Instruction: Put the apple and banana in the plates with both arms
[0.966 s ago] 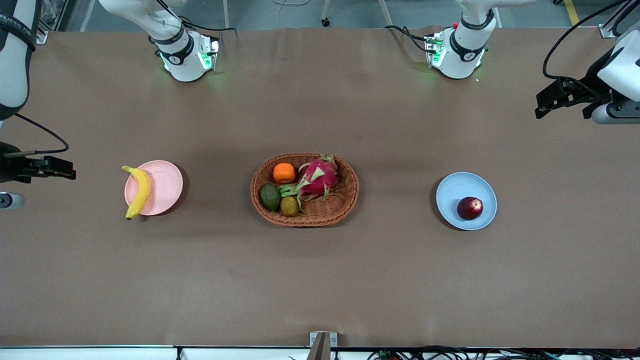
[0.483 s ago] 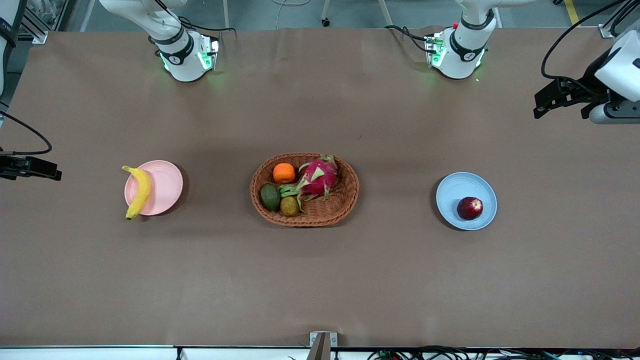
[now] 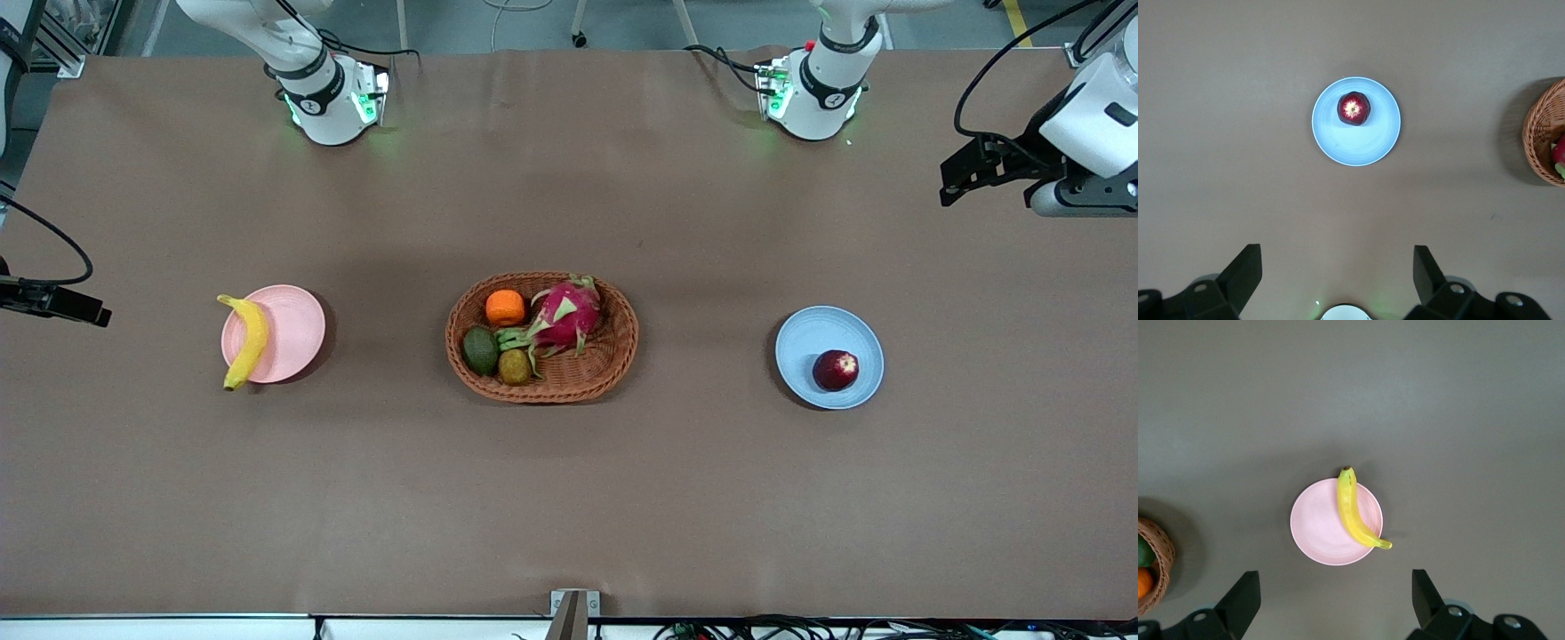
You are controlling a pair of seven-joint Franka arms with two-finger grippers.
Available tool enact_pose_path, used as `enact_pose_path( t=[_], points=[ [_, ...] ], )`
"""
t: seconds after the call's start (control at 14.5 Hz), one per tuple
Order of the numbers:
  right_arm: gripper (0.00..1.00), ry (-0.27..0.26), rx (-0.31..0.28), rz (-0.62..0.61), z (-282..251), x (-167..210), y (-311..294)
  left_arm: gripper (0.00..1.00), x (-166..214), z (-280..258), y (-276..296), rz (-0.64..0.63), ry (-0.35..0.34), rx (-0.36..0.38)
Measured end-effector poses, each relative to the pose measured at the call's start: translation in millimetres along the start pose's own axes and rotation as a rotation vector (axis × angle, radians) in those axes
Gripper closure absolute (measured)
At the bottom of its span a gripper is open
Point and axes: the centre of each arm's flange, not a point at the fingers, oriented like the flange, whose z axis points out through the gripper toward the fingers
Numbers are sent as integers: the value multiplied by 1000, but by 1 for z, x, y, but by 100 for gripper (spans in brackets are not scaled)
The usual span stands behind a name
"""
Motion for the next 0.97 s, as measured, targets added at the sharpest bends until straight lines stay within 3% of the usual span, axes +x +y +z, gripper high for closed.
enact_pose_path(
  t=[0.34,0.55,0.97],
  points=[
    [0,37,48,7,-24,-14,22,0,-14,-4,4,27,14,8],
    [0,79,43,0,-31,-36,30,0,-14,-3,2,50,17,9],
    [0,94,45,-59,-31,-59,23,0,-13,-2,1,54,24,9]
  ],
)
